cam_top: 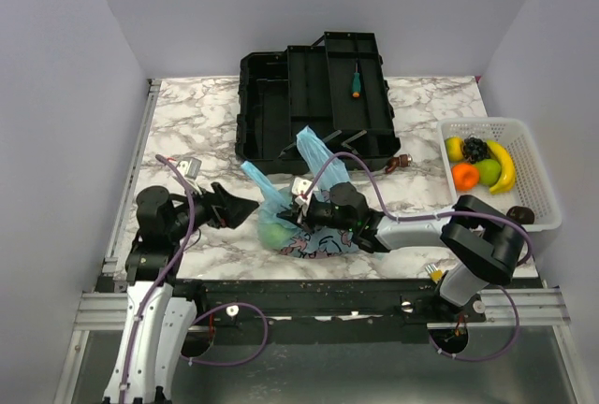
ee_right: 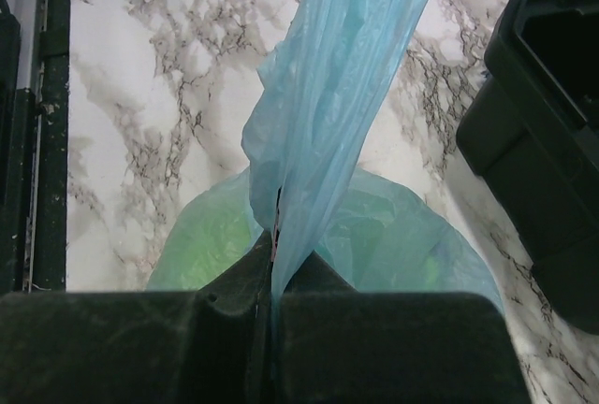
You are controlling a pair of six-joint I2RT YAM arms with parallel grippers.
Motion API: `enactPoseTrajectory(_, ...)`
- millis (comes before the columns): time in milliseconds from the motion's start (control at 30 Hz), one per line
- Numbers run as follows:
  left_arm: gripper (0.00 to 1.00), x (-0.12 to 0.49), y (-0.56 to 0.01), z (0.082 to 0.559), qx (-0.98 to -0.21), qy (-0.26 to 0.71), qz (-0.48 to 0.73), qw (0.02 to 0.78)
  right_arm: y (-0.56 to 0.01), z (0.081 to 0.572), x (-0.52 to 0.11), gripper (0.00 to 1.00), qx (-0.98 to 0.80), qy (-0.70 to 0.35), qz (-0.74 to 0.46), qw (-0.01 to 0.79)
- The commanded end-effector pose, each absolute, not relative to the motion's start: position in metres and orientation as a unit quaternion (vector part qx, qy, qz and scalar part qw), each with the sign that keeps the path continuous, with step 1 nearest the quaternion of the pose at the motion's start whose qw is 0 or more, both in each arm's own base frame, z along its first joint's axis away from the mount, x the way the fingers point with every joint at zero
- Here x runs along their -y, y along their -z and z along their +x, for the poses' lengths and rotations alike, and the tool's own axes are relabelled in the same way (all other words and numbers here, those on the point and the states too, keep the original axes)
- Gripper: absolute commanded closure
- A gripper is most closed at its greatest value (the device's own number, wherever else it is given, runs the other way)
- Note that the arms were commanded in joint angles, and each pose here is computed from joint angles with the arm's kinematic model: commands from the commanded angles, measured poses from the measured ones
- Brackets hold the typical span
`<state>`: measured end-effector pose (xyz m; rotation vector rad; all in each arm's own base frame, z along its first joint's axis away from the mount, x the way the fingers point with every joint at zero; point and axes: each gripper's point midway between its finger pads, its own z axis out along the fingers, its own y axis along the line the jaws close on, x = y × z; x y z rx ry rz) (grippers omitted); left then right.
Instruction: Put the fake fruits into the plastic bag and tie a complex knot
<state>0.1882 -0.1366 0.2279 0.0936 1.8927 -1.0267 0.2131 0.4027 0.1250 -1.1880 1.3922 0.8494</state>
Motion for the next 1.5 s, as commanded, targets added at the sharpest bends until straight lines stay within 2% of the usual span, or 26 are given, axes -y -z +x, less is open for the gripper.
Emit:
enactPoseTrajectory(0,0.07,0.149,-0.245,0.21,-0.737,0.472,0.02,0.484,-0.121,0.224,-0.405,0.99,-0.611,-0.346,-0.477,0.529)
enactPoseTrajectory(67,0.14,0.158,-0.249,0.212,-0.729,0.475,0.046,0.491,-0.121,0.226,-0.405,0.99,-0.612,-0.342,-0.478,0.53)
enactPoseTrajectory(233,0.17,0.176,-0.241,0.215,-0.729,0.481,0.057,0.484,-0.122,0.232,-0.407,0.99,-0.614,-0.328,-0.473,0.54)
enactPoseTrajectory(300,0.23,0.177,-0.238,0.224,-0.736,0.465,0.05,0.489,-0.121,0.23,-0.408,0.99,-0.613,-0.326,-0.476,0.54)
enactPoseTrajectory(400,0.38,0.174,-0.225,0.241,-0.759,0.426,0.034,0.491,-0.122,0.227,-0.409,0.99,-0.609,-0.327,-0.478,0.542)
enactPoseTrajectory(500,0.46,0.174,-0.218,0.252,-0.771,0.398,0.026,0.496,-0.123,0.227,-0.409,0.99,-0.606,-0.321,-0.48,0.547)
enactPoseTrajectory(700,0.48,0.186,-0.219,0.256,-0.766,0.421,0.02,0.485,-0.12,0.227,-0.407,0.99,-0.606,-0.309,-0.485,0.55)
enactPoseTrajectory(867,0.37,0.199,-0.221,0.249,-0.753,0.453,0.037,0.476,-0.117,0.219,-0.408,0.99,-0.599,-0.322,-0.494,0.541)
enactPoseTrajectory(900,0.38,0.201,-0.221,0.248,-0.749,0.459,0.042,0.475,-0.118,0.217,-0.409,0.99,-0.596,-0.327,-0.496,0.54)
enactPoseTrajectory(933,0.48,0.203,-0.221,0.246,-0.746,0.466,0.046,0.473,-0.118,0.215,-0.409,0.99,-0.595,-0.328,-0.498,0.54)
enactPoseTrajectory(1000,0.85,0.204,-0.221,0.245,-0.745,0.469,0.049,0.472,-0.12,0.215,-0.409,0.99,-0.593,-0.33,-0.498,0.54)
enactPoseTrajectory(1033,0.93,0.204,-0.218,0.244,-0.749,0.465,0.048,0.469,-0.121,0.215,-0.408,0.99,-0.594,-0.33,-0.496,0.541)
enactPoseTrajectory(1067,0.99,0.202,-0.216,0.244,-0.753,0.461,0.048,0.467,-0.123,0.216,-0.408,0.97,-0.594,-0.329,-0.495,0.542)
enactPoseTrajectory(1100,1.0,0.2,-0.214,0.243,-0.756,0.455,0.051,0.468,-0.126,0.216,-0.408,0.91,-0.594,-0.328,-0.496,0.541)
enactPoseTrajectory(1233,1.0,0.196,-0.213,0.241,-0.756,0.438,0.073,0.481,-0.15,0.212,-0.41,0.47,-0.583,-0.332,-0.508,0.54)
enactPoseTrajectory(1267,1.0,0.196,-0.213,0.241,-0.755,0.434,0.082,0.484,-0.158,0.21,-0.41,0.4,-0.581,-0.335,-0.513,0.536)
enactPoseTrajectory(1400,1.0,0.196,-0.215,0.24,-0.752,0.424,0.113,0.492,-0.195,0.186,-0.409,0.26,-0.559,-0.376,-0.533,0.512)
enactPoseTrajectory(1467,1.0,0.197,-0.217,0.24,-0.748,0.422,0.126,0.497,-0.209,0.169,-0.405,0.24,-0.547,-0.399,-0.55,0.489)
